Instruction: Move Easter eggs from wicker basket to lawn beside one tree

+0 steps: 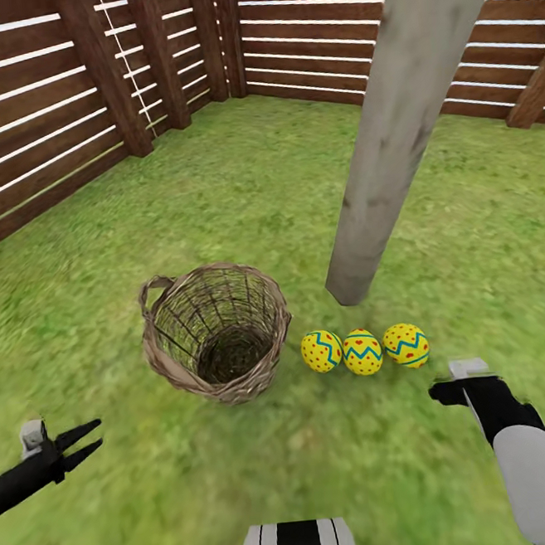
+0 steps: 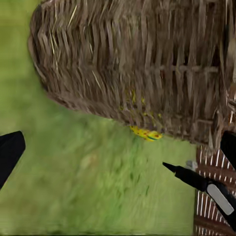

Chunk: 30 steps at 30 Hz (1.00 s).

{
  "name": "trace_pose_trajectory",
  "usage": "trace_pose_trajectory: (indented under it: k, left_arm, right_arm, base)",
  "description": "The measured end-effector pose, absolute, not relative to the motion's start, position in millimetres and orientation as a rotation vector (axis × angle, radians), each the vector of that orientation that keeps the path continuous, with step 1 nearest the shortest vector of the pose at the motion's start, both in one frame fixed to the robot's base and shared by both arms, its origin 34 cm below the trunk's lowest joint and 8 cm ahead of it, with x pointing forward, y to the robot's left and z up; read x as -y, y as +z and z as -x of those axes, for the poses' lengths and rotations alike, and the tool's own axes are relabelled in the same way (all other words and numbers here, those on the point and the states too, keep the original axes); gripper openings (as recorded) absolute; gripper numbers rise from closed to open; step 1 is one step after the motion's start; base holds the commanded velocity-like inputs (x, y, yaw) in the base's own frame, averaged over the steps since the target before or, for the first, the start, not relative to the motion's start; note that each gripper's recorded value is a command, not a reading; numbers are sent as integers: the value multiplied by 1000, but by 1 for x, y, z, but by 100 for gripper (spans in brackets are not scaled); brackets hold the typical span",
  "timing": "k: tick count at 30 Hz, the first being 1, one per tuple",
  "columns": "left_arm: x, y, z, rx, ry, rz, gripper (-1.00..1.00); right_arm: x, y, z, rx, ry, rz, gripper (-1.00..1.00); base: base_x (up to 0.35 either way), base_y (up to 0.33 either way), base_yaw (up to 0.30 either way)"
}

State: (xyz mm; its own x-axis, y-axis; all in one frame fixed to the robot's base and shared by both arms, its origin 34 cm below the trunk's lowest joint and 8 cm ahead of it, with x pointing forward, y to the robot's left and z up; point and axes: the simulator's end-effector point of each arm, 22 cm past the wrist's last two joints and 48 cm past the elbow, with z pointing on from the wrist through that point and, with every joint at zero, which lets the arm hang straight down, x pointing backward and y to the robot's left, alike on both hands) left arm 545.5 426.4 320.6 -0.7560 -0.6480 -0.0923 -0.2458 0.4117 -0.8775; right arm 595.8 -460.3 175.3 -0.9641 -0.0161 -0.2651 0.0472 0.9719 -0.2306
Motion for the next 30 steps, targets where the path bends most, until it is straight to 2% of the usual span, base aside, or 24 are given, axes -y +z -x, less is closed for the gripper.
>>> trace_pose_trajectory:
  k: [8,11,18,30]
  left_arm:
    - [-446,285,-490,-2283,-1193,817,100]
    - [-449,257,-474,-2374,-1064,861,100]
    - [-387,222,-443,-2401,-1119,973,100]
    - [-368,214,-425,-2414,-1065,965,100]
  right_arm:
    - [448,160,-542,-2895,-305,32,100]
    - [435,152,-524,-2915,-247,55,100]
    - [381,146,-504,-2967,48,92,100]
    - [312,141,-484,-2950,225,199,100]
  base:
    - [0,0,0]
    - [0,0,0]
    - [0,0,0]
    - [0,0,0]
